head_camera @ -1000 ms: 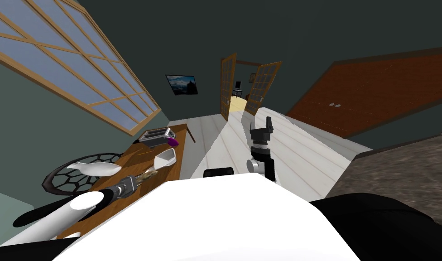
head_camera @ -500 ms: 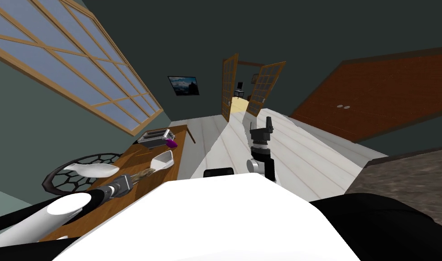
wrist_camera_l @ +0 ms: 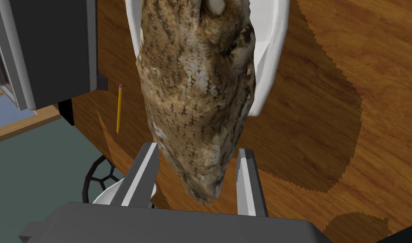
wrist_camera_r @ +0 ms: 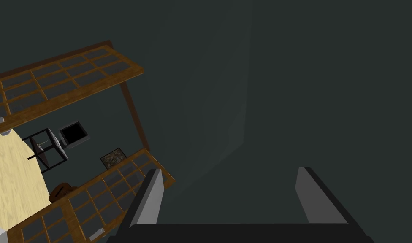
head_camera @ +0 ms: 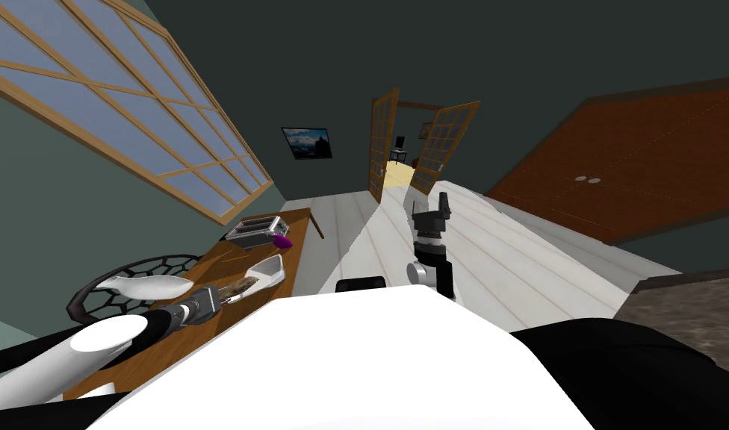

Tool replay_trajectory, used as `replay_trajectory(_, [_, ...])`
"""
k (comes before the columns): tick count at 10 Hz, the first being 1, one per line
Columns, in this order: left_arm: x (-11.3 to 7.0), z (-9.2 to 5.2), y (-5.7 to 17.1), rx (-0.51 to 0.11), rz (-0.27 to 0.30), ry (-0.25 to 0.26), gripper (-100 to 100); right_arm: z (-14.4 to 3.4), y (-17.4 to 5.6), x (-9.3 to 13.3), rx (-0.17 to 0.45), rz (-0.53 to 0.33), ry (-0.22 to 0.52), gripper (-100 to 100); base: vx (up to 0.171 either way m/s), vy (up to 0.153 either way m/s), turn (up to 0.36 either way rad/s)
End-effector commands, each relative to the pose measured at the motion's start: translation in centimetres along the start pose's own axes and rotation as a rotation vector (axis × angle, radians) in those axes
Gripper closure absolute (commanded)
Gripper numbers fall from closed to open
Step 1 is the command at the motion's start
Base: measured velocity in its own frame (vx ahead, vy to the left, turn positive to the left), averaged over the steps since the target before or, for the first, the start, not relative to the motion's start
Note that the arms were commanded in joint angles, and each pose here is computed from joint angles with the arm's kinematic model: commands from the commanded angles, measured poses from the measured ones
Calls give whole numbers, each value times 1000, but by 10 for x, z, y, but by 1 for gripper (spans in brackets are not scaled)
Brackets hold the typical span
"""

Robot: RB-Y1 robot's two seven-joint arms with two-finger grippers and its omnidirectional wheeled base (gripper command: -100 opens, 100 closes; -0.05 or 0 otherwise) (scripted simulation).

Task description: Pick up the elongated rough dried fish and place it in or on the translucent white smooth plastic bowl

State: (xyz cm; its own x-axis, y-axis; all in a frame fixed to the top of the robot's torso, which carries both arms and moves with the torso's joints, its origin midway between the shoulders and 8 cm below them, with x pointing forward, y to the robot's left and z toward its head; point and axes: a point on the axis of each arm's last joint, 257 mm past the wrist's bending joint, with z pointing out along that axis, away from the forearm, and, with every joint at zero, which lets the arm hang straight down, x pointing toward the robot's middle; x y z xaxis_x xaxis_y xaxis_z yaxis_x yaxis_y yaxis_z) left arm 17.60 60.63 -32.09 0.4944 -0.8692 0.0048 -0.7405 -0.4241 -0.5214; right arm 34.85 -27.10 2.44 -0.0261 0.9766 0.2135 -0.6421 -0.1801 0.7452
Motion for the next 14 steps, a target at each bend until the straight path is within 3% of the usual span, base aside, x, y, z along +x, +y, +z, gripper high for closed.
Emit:
replay_trajectory(1, [7, -1, 5, -26, 2, 13, 100, 0, 0, 0, 0, 0, 0, 0, 153, 29, 63])
replay_trajectory(8, [29, 0, 23, -124, 15, 59, 100, 0, 0, 0, 0, 0, 0, 0, 133, 30, 56])
replay_trajectory(10, [29, 0, 23, -123, 15, 59, 100, 0, 0, 0, 0, 0, 0, 0, 80, 6, 33])
replay_trajectory(11, [29, -1, 23, -126, 15, 60, -100, 0, 0, 0, 0, 0, 0, 0, 10, 1, -3])
replay_trajectory(14, [29, -1, 23, -125, 15, 60, -100, 0, 0, 0, 0, 0, 0, 0, 0, 0, 0])
